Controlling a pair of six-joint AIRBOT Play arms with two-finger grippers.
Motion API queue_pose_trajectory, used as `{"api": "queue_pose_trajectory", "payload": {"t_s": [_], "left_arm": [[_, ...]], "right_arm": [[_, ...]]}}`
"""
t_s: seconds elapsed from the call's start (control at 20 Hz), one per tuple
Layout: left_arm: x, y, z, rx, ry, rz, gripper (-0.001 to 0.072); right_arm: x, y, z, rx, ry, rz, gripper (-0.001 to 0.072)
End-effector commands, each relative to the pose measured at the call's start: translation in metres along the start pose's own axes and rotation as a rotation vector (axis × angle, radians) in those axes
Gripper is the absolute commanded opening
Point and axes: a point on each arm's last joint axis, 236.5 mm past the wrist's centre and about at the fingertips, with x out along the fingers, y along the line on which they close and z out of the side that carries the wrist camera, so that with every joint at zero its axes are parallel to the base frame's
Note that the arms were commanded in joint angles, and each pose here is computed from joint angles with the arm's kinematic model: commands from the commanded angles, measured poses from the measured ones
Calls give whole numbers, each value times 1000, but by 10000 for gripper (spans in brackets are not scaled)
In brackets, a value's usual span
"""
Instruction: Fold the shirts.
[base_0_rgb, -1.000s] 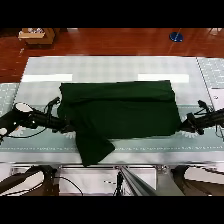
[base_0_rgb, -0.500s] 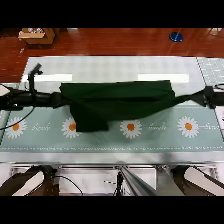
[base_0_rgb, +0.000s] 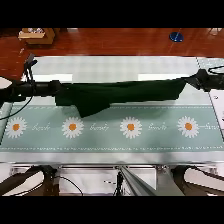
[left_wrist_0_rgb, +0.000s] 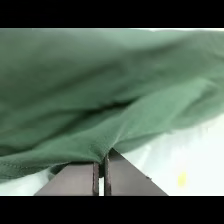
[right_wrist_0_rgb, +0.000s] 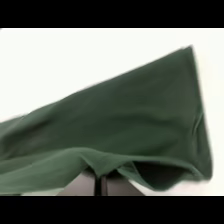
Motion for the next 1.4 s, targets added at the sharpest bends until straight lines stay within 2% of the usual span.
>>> {"api": "queue_pose_trajectory", "payload": {"t_s": [0.0,0.35,0.7,0.75,0.8,0.85,0.9,0.95,1.05,1.15,1.25,1.35], "left_arm": [[8,23,30,-24,-48,37,33],[50,55,50,-66,15,37,33],[79,95,50,-104,42,67,42],[82,97,48,-102,48,67,121],[82,97,48,-103,50,68,275],[80,99,50,-104,44,70,388],[75,102,55,-104,31,76,430],[67,105,62,-108,15,77,430],[44,110,76,-121,-10,67,431],[23,107,83,-120,-3,39,430],[11,101,81,-115,17,15,429],[7,96,77,-104,37,6,428]], "right_arm": [[38,-19,16,13,-8,-41,29],[98,-36,9,0,40,-79,29],[119,-71,-19,-101,141,-243,31],[119,-71,-19,-98,140,-241,57],[118,-68,-17,-85,132,-230,244],[114,-64,-15,-82,135,-216,395],[108,-57,-9,-95,137,-204,426],[99,-50,1,-106,123,-196,428],[72,-41,28,-110,66,-190,491],[44,-54,47,-78,30,-235,491],[30,-75,38,7,73,-253,546],[29,-90,9,81,192,-227,546]]}}
